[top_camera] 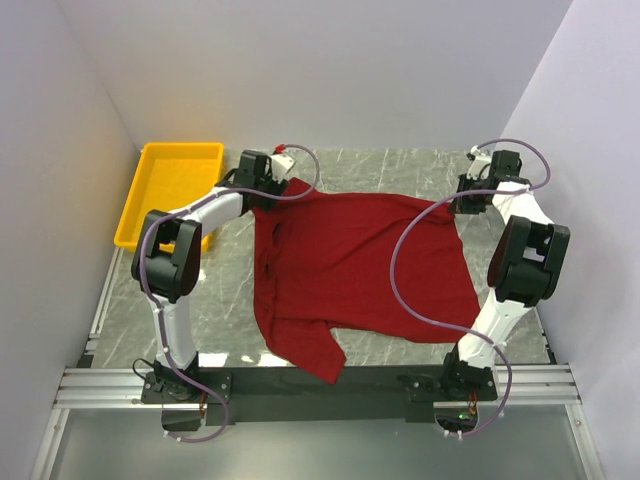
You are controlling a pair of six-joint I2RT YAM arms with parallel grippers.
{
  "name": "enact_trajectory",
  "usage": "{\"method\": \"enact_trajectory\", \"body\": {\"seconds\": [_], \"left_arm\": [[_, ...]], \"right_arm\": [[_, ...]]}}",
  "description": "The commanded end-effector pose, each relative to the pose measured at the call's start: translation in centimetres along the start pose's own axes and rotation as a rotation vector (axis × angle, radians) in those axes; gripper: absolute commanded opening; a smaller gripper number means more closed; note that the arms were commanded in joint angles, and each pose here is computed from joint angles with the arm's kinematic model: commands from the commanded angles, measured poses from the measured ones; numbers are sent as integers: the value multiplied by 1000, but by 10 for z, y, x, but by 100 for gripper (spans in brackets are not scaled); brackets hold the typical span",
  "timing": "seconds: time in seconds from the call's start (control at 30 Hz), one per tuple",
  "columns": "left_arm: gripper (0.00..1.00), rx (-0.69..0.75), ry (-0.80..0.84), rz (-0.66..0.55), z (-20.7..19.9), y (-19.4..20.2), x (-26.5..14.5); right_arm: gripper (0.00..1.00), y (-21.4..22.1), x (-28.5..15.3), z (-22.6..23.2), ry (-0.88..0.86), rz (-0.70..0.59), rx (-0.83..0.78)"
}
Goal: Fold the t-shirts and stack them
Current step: Flatten the tshirt out
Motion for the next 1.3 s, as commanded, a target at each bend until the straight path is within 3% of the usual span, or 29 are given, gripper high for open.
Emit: {"method": "enact_trajectory", "body": {"seconds": [0.0, 0.23, 0.5, 0.73, 0.83, 1.1, 1.27], "left_arm": [[65, 73, -22, -5, -5, -3, 8], [63, 120, -3, 27, -16, 2, 15], [60, 118, -92, 61, -4, 6, 23], [51, 93, -100, 56, -2, -2, 30], [41, 76, -88, 38, -2, -10, 30], [41, 29, -80, 14, -1, -18, 30], [32, 6, -52, 41, -5, -8, 36]], "right_arm": [[0, -17, -7, 3, -10, -35, -26], [0, -20, -8, 3, -5, -42, -28], [0, -19, -7, 3, -5, -37, -26], [0, -18, -8, 3, -4, -36, -25], [0, -17, -8, 3, -4, -36, -25], [0, -16, -8, 3, -4, -34, -26], [0, -17, -8, 3, -5, -36, -27]]}}
Point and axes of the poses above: each gripper's point midway between its finger pads, its own x axis out along the fingers, its own z axis along the line the jaws close on, y = z × x, the point moved 2 cm from there along -x, back along the fingers, and after that the axes turned 3 degrees about x, right-handed, at the moved point
